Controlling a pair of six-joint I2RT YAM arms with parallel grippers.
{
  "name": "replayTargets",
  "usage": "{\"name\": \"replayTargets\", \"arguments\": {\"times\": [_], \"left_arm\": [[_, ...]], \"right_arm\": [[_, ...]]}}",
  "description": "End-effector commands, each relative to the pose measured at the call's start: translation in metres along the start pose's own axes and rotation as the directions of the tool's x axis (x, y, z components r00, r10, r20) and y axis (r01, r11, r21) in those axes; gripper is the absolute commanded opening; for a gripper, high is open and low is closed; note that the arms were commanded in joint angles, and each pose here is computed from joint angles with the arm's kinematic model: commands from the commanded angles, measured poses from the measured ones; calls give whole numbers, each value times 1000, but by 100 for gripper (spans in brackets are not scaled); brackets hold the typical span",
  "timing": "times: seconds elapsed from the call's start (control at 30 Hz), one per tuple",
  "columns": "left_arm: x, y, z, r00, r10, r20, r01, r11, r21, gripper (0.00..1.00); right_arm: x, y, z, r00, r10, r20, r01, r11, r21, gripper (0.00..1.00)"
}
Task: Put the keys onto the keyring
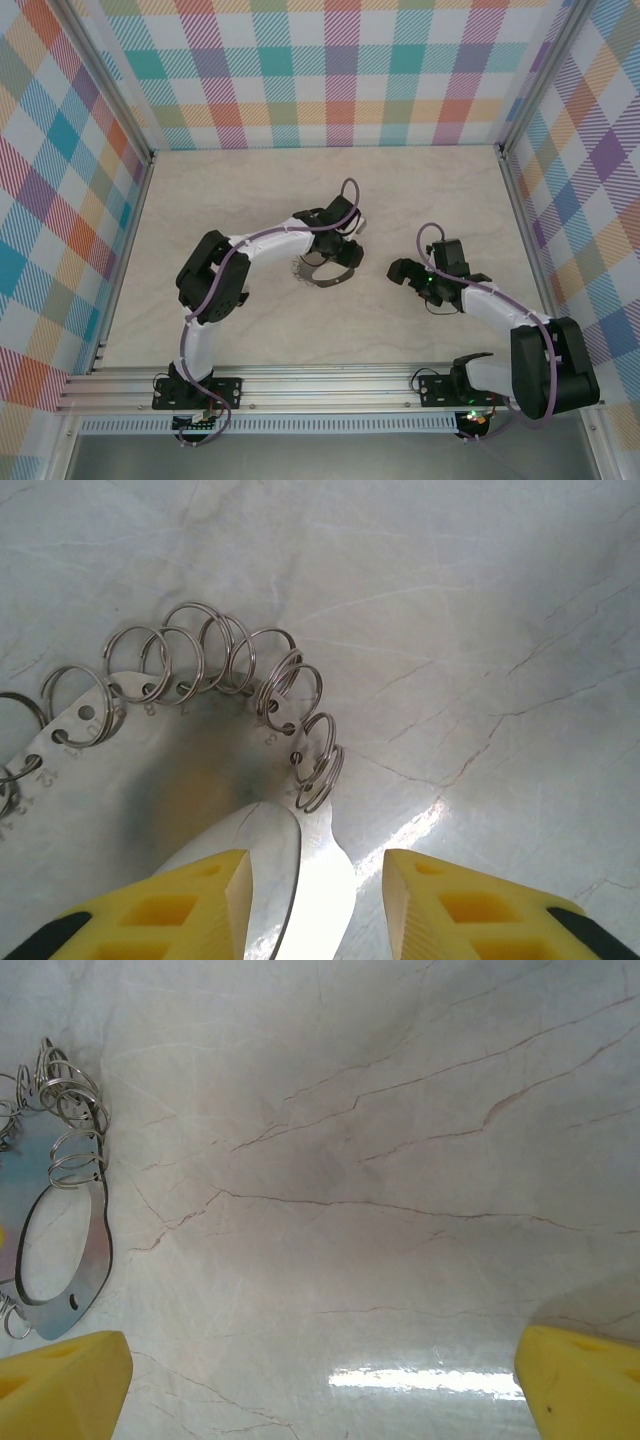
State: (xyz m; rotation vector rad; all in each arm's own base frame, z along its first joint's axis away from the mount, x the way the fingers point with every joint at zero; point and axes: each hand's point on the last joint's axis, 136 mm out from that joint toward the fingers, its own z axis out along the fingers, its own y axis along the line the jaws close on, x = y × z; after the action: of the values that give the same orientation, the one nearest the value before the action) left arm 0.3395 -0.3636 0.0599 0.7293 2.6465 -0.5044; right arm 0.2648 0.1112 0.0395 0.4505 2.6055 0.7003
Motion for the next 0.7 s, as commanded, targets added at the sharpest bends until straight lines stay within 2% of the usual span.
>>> {"name": "replayTargets", "arguments": {"times": [0.0, 0.67], "left_arm": [[-2, -7, 6, 1000, -1, -13, 1, 1000, 15, 39], [-5, -3, 29, 1000, 16, -23, -17, 999, -42, 32]], "right_arm": [[2, -6, -1, 1000, 1, -1, -1, 1000, 17, 98], [0, -5, 2, 1000, -4, -8, 4, 1000, 22, 98]]}}
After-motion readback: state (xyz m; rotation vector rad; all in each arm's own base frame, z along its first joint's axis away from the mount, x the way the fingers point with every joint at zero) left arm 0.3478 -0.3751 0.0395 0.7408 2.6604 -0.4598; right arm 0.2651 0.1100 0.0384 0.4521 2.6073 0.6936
